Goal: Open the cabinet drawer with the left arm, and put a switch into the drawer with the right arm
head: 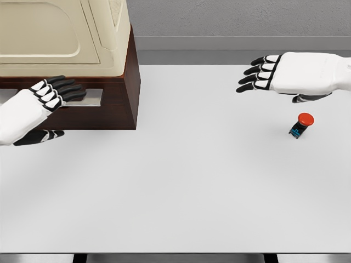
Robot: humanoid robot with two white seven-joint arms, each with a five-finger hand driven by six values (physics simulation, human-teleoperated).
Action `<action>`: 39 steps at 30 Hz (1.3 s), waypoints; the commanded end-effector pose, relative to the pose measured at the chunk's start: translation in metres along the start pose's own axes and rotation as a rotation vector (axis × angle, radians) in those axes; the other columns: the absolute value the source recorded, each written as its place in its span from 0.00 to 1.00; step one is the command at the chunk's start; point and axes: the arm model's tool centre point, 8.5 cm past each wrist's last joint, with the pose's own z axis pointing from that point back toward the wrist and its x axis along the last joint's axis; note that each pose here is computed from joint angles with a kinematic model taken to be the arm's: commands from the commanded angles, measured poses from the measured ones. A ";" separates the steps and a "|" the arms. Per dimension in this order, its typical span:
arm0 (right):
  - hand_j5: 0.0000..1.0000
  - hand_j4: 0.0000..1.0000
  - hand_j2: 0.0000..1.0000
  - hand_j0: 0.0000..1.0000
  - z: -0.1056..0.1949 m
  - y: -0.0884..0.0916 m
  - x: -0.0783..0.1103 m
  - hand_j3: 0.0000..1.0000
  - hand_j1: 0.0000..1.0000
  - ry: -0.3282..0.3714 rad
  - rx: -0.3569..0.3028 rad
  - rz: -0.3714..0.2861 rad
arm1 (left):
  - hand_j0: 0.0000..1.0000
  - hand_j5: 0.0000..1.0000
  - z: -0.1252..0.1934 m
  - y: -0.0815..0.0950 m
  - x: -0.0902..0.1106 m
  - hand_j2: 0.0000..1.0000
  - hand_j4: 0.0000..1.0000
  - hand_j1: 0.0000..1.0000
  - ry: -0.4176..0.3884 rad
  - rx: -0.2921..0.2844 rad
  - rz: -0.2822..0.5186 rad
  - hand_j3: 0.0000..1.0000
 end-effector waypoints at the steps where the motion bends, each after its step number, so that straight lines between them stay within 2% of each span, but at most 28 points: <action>1: 1.00 1.00 1.00 1.00 0.001 0.000 -0.001 1.00 1.00 0.004 -0.001 -0.003 | 1.00 1.00 -0.001 -0.004 0.002 1.00 1.00 1.00 -0.005 -0.004 0.015 1.00; 5: 1.00 1.00 1.00 1.00 0.002 0.002 -0.002 1.00 1.00 0.007 0.002 -0.011 | 1.00 1.00 -0.005 0.003 0.000 1.00 1.00 1.00 -0.012 -0.001 -0.004 1.00; 8: 1.00 1.00 1.00 1.00 0.055 0.013 -0.020 1.00 1.00 0.138 0.094 -0.017 | 1.00 1.00 -0.013 0.026 -0.006 1.00 1.00 1.00 -0.026 0.037 -0.011 1.00; 9: 1.00 1.00 1.00 1.00 0.071 0.016 -0.021 1.00 1.00 0.171 0.127 -0.017 | 1.00 1.00 -0.016 0.029 -0.007 1.00 1.00 1.00 -0.030 0.013 0.010 1.00; 11: 1.00 1.00 1.00 1.00 0.083 0.022 -0.019 1.00 1.00 0.191 0.171 -0.020 | 1.00 1.00 -0.018 0.021 -0.005 1.00 1.00 1.00 -0.047 -0.087 0.092 1.00; 14: 1.00 1.00 1.00 1.00 0.083 0.044 -0.015 1.00 1.00 0.175 0.231 -0.059 | 1.00 1.00 -0.028 0.007 0.002 1.00 1.00 1.00 -0.092 -0.210 0.112 1.00; 17: 1.00 1.00 1.00 1.00 0.066 0.063 -0.008 1.00 1.00 0.127 0.257 -0.095 | 1.00 1.00 -0.027 0.004 0.003 1.00 1.00 1.00 -0.103 -0.252 0.138 1.00; 20: 1.00 1.00 1.00 1.00 0.043 0.064 -0.007 1.00 1.00 0.088 0.220 -0.102 | 1.00 1.00 -0.029 0.001 0.006 1.00 1.00 1.00 -0.115 -0.261 0.157 1.00; 23: 1.00 1.00 1.00 1.00 0.035 0.075 -0.023 1.00 1.00 0.110 0.203 -0.151 | 1.00 1.00 -0.031 0.004 0.005 1.00 1.00 1.00 -0.118 -0.259 0.149 1.00; 29: 1.00 1.00 1.00 1.00 0.027 0.099 -0.028 1.00 1.00 0.117 0.257 -0.186 | 1.00 1.00 -0.037 0.006 -0.005 1.00 1.00 1.00 -0.028 -0.247 0.161 1.00; 34: 1.00 1.00 1.00 1.00 0.026 0.111 -0.038 1.00 1.00 0.146 0.271 -0.216 | 1.00 1.00 -0.039 0.002 -0.010 1.00 1.00 1.00 0.001 -0.235 0.180 1.00; 39: 1.00 1.00 1.00 1.00 0.015 0.113 -0.039 1.00 1.00 0.137 0.264 -0.218 | 1.00 1.00 -0.038 -0.008 -0.016 1.00 1.00 1.00 0.048 -0.251 0.211 1.00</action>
